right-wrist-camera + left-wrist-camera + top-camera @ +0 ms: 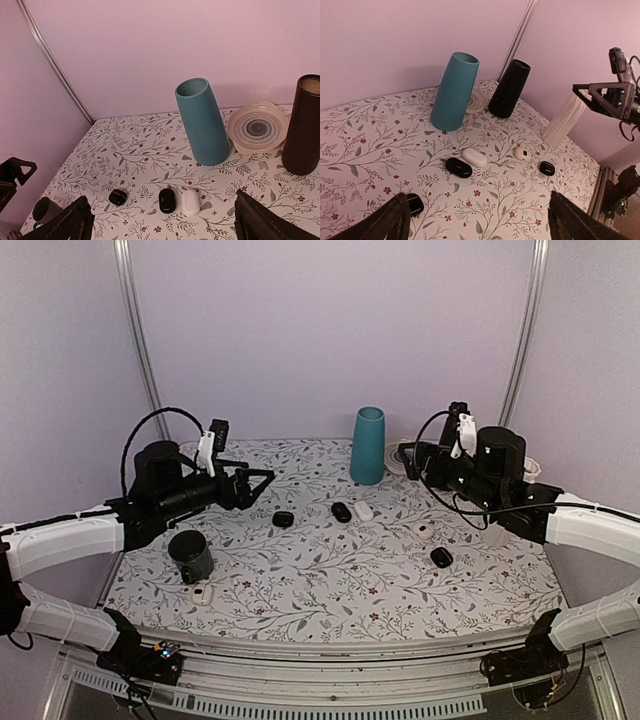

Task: Insert the wireless bluetooth earbuds into the charging case
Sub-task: Pick up the charging case from the center of the board.

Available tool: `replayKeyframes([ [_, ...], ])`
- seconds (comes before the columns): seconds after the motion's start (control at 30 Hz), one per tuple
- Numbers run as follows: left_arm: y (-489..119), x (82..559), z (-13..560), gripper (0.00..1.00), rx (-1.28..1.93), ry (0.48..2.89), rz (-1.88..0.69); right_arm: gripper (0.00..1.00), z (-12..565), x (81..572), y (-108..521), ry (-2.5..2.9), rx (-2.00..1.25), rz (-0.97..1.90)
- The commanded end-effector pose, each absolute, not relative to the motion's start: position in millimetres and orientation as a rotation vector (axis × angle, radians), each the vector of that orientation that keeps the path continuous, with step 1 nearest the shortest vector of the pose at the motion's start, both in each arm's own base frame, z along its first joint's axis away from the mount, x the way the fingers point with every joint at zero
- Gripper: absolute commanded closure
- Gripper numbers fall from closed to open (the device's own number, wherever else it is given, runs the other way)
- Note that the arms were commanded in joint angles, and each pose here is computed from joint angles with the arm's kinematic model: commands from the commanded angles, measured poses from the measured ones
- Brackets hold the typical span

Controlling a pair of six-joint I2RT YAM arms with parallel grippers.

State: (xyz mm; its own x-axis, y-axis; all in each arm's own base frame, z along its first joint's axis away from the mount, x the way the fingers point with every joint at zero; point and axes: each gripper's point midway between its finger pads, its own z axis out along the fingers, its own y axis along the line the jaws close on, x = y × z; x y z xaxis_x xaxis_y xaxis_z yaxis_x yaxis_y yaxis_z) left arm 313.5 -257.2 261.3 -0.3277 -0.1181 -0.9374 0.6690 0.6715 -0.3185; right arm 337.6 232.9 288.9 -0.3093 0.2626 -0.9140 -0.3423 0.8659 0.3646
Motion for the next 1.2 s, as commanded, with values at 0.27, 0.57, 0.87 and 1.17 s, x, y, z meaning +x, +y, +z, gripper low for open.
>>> replayKeyframes([
  [0.27, -248, 272, 213, 0.04, 0.336, 2.022, -0.759, 0.01, 289, 340, 240, 1.755, -0.140, 0.582],
  [0.57, -242, 215, 154, 0.04, 0.144, 2.335, -0.702, 0.01, 279, 335, 246, 1.756, -0.191, 0.612],
  [0.87, -202, 171, 105, 0.11, -0.200, 2.577, -0.508, 0.01, 272, 333, 252, 1.759, -0.222, 0.640],
  [1.17, -171, 164, 73, 0.22, -0.402, 2.625, -0.270, 0.01, 267, 333, 254, 1.769, -0.225, 0.645],
])
